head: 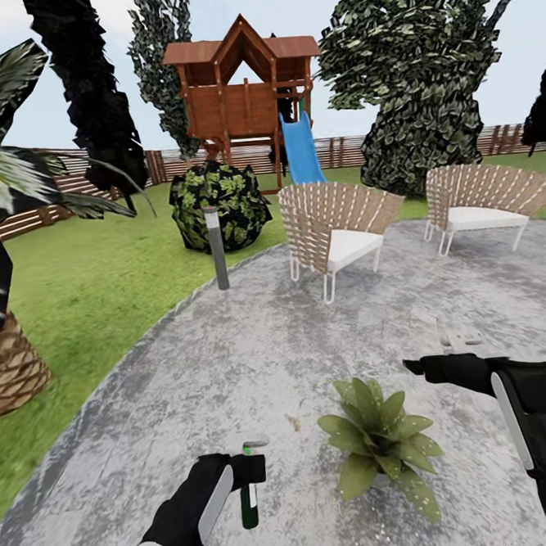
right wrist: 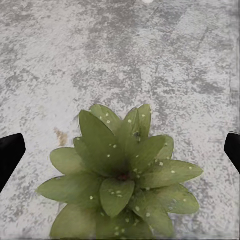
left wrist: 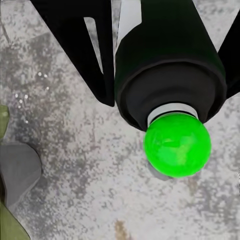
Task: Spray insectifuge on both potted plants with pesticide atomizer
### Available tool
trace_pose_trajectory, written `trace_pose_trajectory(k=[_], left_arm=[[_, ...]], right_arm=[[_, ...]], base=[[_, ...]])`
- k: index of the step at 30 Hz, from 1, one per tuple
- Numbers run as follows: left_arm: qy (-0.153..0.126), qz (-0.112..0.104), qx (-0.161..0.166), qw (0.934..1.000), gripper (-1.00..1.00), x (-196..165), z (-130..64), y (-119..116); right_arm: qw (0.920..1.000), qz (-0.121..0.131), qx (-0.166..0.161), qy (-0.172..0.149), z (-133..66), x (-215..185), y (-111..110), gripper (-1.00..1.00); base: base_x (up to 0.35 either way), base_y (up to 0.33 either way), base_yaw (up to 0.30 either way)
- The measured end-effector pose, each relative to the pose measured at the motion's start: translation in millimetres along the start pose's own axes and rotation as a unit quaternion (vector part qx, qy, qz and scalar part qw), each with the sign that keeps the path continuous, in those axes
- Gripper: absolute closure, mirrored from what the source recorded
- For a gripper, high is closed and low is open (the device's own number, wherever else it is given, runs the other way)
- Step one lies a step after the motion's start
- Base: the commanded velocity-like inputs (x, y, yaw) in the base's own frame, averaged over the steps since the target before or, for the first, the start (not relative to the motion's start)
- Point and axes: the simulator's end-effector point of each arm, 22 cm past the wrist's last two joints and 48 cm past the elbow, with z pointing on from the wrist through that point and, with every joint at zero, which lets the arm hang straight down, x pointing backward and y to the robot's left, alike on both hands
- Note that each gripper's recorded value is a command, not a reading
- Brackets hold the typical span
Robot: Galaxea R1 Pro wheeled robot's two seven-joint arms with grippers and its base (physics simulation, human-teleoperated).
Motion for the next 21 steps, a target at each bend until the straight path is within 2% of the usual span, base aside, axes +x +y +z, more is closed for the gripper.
trace_pose_trajectory(k=[2,6,7,11,15,18,21], left_arm=[[0.001,0.011,-0.004,0.9999,1.00,0.4,1.0,-10.3],[0.002,0.033,-0.031,0.9990,1.00,2.5,1.5,-10.6],[0.001,0.038,-0.049,0.9981,1.00,2.4,1.2,-9.2],[-0.003,0.038,-0.051,0.9980,1.00,-0.3,0.8,-11.7],[-0.025,0.038,-0.043,0.9980,1.00,-19.6,-6.4,-19.1],[-0.024,0.037,-0.045,0.9980,1.00,-18.7,-3.5,-18.3],[-0.018,0.030,-0.062,0.9975,1.00,-14.1,0.2,-10.4]], right_arm=[[1.0000,-0.004,-0.002,0.002,0.9,0.9,3.2,-1.00],[1.0000,-0.005,-0.002,-0.005,0.1,-7.0,3.2,-1.00],[1.0000,-0.005,-0.002,-0.008,-0.2,-10.6,3.5,-1.00],[1.0000,-0.005,-0.003,-0.006,0.1,-9.2,4.5,-1.00],[1.0000,-0.006,-0.003,-0.005,0.2,-8.2,4.4,-1.00],[1.0000,-0.005,-0.003,0.003,5.7,-0.9,4.0,-1.00],[0.9999,-0.005,-0.003,0.009,10.9,4.9,3.4,-1.00]], base=[[0.000,0.259,-0.279],[0.000,0.266,-0.279],[0.000,0.166,-0.279],[0.000,0.058,-0.279],[0.000,0.007,-0.279],[0.000,0.001,-0.279],[0.000,0.000,-0.279]])
